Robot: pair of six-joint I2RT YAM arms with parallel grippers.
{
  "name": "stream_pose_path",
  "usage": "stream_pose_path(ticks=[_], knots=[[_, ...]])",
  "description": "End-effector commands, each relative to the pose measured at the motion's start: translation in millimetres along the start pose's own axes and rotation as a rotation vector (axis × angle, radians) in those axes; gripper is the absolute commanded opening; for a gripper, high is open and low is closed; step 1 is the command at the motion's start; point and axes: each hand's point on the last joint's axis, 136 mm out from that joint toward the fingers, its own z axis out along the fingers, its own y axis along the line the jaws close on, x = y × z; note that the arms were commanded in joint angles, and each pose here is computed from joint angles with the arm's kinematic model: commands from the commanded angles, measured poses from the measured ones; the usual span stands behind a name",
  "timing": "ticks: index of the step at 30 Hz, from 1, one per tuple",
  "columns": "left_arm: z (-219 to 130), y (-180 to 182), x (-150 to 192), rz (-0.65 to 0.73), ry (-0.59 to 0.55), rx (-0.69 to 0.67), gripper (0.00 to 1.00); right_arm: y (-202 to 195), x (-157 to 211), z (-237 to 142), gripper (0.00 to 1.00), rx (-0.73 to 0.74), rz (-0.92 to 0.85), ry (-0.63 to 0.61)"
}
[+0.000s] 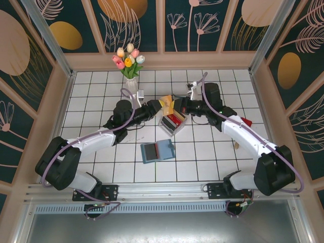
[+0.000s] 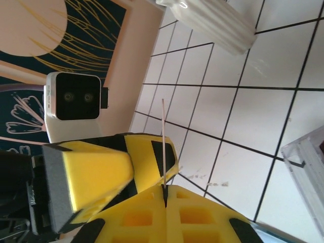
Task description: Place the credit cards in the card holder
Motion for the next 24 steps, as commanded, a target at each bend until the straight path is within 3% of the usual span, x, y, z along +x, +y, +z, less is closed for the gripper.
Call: stream_pose_path(ticks=[1,6,9,11,15,20,24], knots=[[-0.4,-17.3,-0.7,0.018,0.011,0.078,0.36,14.2,-3.9,-4.3,0.0,-0.08,-0.006,-0.008],[-1.8,-15.4,1.3,0.007,0.012,0.083,0.16,0.3,-1.8,-2.3,0.01,-0.047,0.025,-0.006],[-4.0,-10.5,1.8,0.002,0.005,0.061,0.08,-13.1,1.7,0.1,0.07,-0.001,0.044,0.004],[-7.1,-4.6,3.5,-0.008,0.0,0.035,0.03,-25.5,6.9,0.8,0.17,0.048,0.053,0.015],[-20.5,26.5,10.1,-0.03,-0.015,-0.111,0.02,-56.3,29.3,0.3,0.32,0.151,0.077,0.043],[-60.3,86.3,32.6,-0.088,-0.079,-0.319,0.01,-93.8,75.2,-2.0,0.35,0.294,0.082,0.074],[-77.3,113.4,70.4,-0.021,-0.065,-0.475,0.01,-109.1,111.1,1.3,0.37,0.335,0.076,0.098]])
